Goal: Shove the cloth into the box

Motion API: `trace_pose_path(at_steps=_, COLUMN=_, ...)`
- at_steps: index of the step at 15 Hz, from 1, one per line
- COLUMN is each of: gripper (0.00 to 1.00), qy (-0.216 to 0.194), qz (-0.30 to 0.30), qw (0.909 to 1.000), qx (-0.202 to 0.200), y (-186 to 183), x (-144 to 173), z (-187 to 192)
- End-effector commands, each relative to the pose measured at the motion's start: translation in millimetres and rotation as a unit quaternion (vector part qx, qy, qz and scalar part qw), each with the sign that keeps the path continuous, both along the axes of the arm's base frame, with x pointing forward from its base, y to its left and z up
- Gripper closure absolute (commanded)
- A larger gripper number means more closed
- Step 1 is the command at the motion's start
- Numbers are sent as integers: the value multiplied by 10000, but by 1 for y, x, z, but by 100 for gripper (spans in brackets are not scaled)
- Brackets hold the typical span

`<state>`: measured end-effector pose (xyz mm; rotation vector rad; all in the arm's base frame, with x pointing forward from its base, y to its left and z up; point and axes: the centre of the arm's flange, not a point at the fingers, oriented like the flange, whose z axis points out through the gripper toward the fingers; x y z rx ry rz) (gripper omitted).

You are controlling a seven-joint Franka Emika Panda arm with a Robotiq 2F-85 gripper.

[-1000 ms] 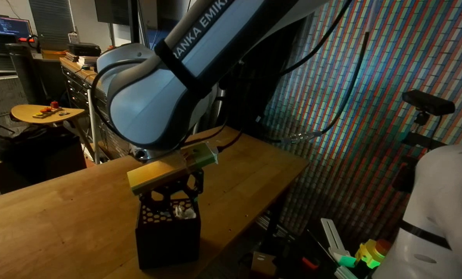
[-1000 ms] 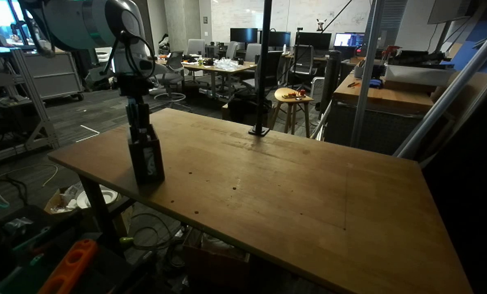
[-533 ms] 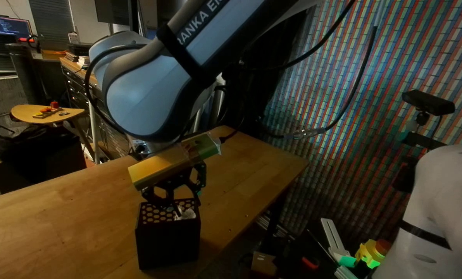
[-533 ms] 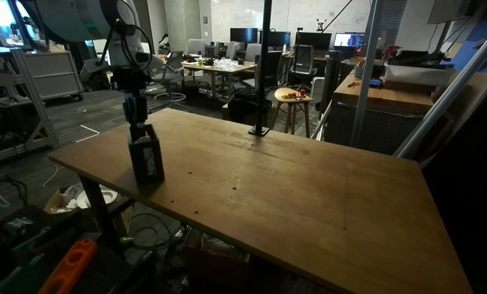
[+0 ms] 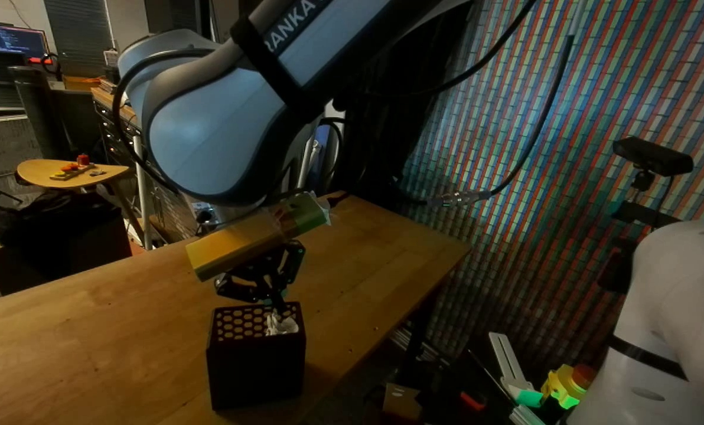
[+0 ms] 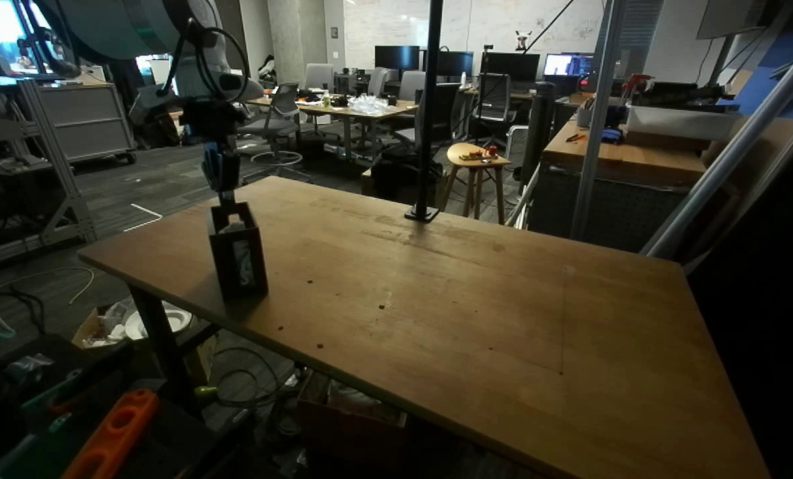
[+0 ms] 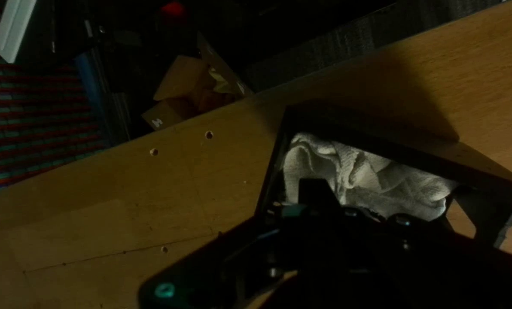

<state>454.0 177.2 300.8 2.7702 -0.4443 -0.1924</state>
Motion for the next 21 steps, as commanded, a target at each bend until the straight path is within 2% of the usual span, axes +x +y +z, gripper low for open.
trace_pose_path(at_steps=1, gripper=100, qy=-259, qz=-114, qw=9996, qx=7, y=-1, x=0, z=11)
trace_pose_path(at_steps=7, gripper=100, qy=-823, qz=-538, qw=9946, qx=346, y=-9, x=2, z=2)
trace_pose_path(at_steps=11, gripper=100, qy=-1141, qz=-546, qw=9909, qx=457, y=-16, x=4, z=-3)
trace_pose_path(at_steps=21, gripper=100, qy=-1156, qz=-327, qw=9919, qx=422, y=-17, x=-3, z=1)
